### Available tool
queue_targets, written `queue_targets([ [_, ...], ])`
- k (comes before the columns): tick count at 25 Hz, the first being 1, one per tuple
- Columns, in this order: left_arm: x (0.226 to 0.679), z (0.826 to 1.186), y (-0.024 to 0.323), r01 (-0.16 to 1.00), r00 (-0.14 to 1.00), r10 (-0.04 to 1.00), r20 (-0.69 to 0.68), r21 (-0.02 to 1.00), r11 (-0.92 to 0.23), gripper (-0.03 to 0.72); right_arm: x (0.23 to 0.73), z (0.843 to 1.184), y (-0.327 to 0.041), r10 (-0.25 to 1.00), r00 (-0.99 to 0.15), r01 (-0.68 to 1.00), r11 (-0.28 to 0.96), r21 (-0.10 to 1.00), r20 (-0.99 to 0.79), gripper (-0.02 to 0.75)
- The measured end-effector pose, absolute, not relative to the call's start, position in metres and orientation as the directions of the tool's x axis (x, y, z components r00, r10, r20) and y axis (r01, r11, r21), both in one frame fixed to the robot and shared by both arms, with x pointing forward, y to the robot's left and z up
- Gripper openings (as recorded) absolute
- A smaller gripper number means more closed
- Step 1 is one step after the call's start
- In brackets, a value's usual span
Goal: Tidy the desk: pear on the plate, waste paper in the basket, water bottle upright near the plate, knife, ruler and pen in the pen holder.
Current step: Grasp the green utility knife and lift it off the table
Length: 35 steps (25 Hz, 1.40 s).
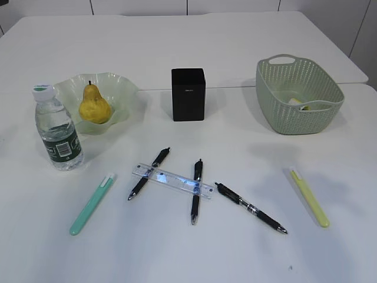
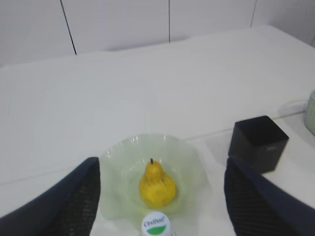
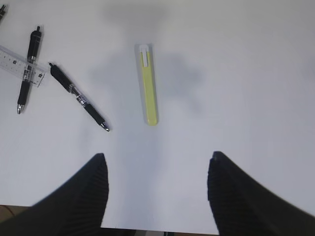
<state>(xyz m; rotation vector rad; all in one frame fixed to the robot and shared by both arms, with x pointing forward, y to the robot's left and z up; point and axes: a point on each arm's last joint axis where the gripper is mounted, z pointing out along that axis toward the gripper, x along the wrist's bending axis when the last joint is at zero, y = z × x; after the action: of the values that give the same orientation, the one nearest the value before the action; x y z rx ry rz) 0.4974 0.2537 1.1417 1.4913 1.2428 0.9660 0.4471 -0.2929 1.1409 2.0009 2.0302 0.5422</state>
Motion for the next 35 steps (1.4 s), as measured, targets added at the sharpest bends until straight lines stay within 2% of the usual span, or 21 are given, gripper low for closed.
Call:
queue_targets([
  [4, 0.485, 1.165, 0.239, 0.39, 0.229, 0.973, 0.009, 0.915, -0.1, 0.553, 0.447, 1.141, -0.293, 0.996, -0.034, 0.907, -0.006, 0.422, 0.088, 0.499],
  [8, 0.48, 1.17, 0.223, 0.521, 0.278, 0.96, -0.037, 0.845, -0.118, 0.55, 0.447, 1.141, -0.293, 0.996, -0.034, 0.907, -0.006, 0.422, 0.088, 0.498],
  [13, 0.487, 1.135, 0.208, 0.727, 0.303, 0.952, -0.051, 0.658, -0.196, 0.531, 0.447, 1.141, -0.293, 0.995, -0.034, 0.907, -0.008, 0.422, 0.092, 0.498],
  [16, 0.495, 1.11, 0.197, 0.809, 0.324, 0.945, -0.043, 0.531, -0.253, 0.5, 0.447, 1.141, -0.291, 0.994, -0.036, 0.907, -0.012, 0.422, 0.105, 0.499],
  [21, 0.509, 1.075, 0.174, 0.854, 0.368, 0.929, -0.036, 0.408, -0.322, 0.48, 0.447, 1.141, -0.29, 0.992, -0.038, 0.907, -0.018, 0.422, 0.124, 0.499],
  [27, 0.533, 1.021, 0.159, 0.899, 0.372, 0.928, -0.026, 0.258, -0.353, 0.477, 0.447, 1.141, -0.29, 0.991, -0.038, 0.907, -0.019, 0.422, 0.126, 0.498],
  [35, 0.554, 0.979, 0.149, 0.893, 0.394, 0.919, -0.018, 0.246, -0.377, 0.475, 0.447, 1.141, -0.289, 0.991, -0.039, 0.907, -0.019, 0.422, 0.128, 0.498],
])
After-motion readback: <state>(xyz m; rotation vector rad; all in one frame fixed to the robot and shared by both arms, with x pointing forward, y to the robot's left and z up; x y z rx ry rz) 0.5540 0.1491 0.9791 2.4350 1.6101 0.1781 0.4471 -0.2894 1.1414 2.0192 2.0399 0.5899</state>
